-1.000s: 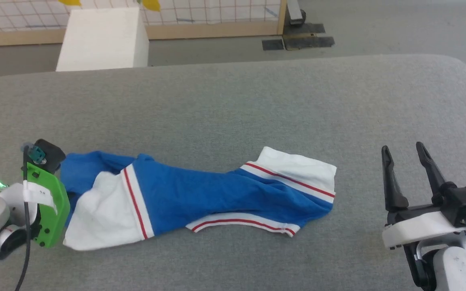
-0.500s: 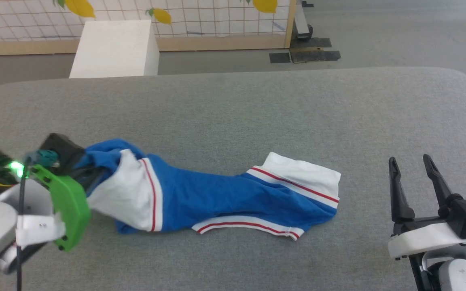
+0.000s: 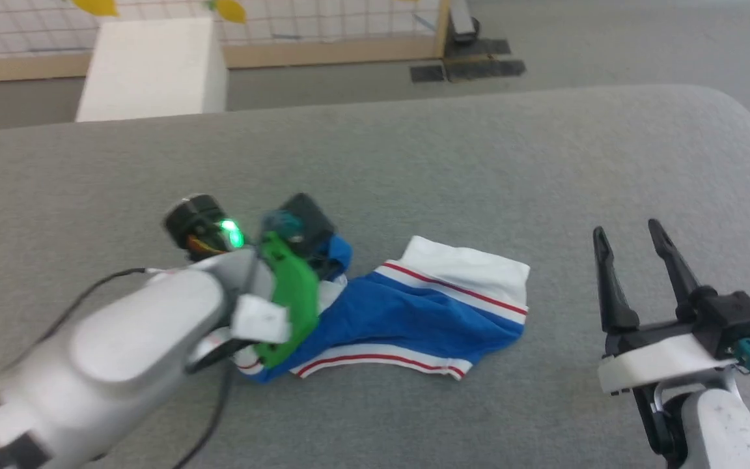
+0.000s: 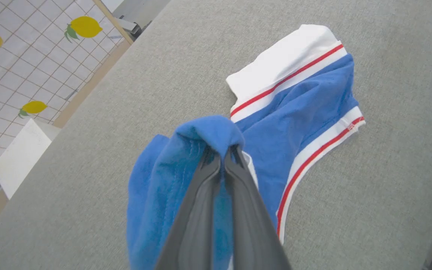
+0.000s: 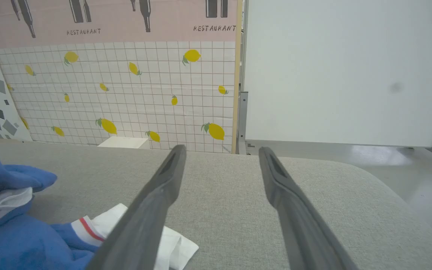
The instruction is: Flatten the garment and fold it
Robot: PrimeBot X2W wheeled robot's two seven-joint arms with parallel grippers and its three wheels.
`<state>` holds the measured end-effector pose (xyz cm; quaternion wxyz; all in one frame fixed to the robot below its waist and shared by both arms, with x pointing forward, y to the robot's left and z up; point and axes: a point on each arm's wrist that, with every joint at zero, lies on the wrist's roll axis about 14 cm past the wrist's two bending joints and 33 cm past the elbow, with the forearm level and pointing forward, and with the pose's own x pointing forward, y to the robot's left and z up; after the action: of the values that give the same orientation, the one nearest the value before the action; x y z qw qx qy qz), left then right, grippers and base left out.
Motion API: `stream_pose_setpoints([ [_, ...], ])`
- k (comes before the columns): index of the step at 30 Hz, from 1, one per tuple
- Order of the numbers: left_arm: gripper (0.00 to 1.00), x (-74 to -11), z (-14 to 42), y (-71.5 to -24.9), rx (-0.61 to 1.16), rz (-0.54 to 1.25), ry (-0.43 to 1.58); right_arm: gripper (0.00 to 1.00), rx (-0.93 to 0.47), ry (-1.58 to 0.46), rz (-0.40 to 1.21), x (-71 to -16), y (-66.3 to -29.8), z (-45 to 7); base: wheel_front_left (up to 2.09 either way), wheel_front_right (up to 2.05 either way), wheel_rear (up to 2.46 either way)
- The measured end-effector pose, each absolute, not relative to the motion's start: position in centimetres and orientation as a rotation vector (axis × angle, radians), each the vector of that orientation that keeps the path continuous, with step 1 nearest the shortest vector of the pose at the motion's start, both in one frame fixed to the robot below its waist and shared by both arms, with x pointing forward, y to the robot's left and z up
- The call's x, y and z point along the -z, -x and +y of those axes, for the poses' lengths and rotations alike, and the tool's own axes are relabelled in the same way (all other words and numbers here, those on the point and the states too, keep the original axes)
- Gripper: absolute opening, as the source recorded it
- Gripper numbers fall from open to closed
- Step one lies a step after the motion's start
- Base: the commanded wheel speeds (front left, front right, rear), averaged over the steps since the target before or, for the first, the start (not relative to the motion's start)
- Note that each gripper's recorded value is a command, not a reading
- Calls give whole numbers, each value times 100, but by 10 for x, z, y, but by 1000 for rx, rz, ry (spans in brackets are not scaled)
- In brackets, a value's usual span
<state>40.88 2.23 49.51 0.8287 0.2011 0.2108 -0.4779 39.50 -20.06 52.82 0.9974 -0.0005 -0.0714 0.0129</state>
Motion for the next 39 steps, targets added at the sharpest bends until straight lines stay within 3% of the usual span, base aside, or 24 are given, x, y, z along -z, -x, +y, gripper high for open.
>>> stream_pose_setpoints([
  [9, 0, -394, -13, -397, 1103, 698, -561, 100, 71, 12, -94, -512, -398, -233, 0, 0, 0],
  [13, 0, -377, -15, -396, 1121, 737, -546, 100, 106, 17, -65, -503, -395, -244, 0, 0, 0],
  [14, 9, -377, -16, -398, 1123, 729, -537, 100, 112, 18, -59, -501, -395, -246, 0, 0, 0],
  [15, 100, -380, -17, -402, 1123, 712, -520, 100, 115, 19, -57, -500, -395, -247, 0, 0, 0],
  [20, 100, -406, -9, -427, 1083, 607, -464, 100, 105, 13, -63, -502, -396, -243, 0, 0, 0],
  [27, 100, -482, 59, -483, 881, 489, -498, 100, 56, -5, -98, -512, -399, -225, 0, 0, 0],
  [33, 100, -491, 114, -470, 773, 668, -556, 100, 25, -15, -109, -515, -400, -214, 0, 0, 0],
  [39, 100, -464, 113, -437, 833, 842, -550, 100, 28, -15, -100, -512, -400, -215, 0, 0, 0],
])
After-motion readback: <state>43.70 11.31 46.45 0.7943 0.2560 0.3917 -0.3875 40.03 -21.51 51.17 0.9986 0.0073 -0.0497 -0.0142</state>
